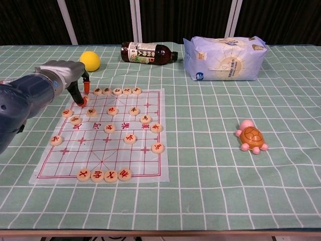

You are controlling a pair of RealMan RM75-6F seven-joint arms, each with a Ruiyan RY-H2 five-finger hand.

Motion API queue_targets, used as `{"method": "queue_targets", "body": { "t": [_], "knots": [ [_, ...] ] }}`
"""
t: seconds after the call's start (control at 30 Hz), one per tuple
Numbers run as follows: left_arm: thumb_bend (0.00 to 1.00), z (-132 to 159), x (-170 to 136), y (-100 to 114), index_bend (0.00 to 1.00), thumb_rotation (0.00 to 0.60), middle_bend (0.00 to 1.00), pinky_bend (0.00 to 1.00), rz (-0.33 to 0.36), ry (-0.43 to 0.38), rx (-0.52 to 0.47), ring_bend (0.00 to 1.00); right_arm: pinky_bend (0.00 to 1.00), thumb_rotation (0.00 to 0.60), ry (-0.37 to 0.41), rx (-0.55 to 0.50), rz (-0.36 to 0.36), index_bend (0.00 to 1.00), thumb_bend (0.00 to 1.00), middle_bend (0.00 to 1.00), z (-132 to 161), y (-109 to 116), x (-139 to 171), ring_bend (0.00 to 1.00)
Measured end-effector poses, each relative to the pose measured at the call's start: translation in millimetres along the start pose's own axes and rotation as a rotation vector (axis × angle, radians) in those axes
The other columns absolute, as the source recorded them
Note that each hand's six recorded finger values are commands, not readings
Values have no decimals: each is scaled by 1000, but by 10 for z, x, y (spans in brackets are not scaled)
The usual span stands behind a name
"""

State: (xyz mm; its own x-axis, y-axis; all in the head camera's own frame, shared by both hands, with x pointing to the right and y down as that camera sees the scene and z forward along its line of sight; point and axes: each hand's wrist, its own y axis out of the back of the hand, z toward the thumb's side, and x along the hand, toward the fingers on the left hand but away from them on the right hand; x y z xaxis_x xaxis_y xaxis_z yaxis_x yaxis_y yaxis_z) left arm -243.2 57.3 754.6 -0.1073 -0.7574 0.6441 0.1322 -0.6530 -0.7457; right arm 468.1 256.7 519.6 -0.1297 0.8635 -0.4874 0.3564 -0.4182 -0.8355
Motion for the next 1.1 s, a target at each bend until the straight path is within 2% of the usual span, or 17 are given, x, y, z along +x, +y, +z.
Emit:
{"method": "queue_targets", "body": {
  "t": [0.3,0.57,1.1],
  "knots": [
    [313,17,6,-45,447,600,1000,1000,-11,-6,-4,1000,0,600,-1,-1,-1,0,248,0,3,0,1,0],
    [368,45,11,-60,459,600,1000,1000,-15,-11,-5,1000,0,600,-1,-3,-2,0,248,0,6,-1,0,0],
    [376,28,-33,0,469,600,1000,1000,-2,-20,-21,1000,0,600,3,-6,-6,0,248,0,15,6,13,0]
  ]
}}
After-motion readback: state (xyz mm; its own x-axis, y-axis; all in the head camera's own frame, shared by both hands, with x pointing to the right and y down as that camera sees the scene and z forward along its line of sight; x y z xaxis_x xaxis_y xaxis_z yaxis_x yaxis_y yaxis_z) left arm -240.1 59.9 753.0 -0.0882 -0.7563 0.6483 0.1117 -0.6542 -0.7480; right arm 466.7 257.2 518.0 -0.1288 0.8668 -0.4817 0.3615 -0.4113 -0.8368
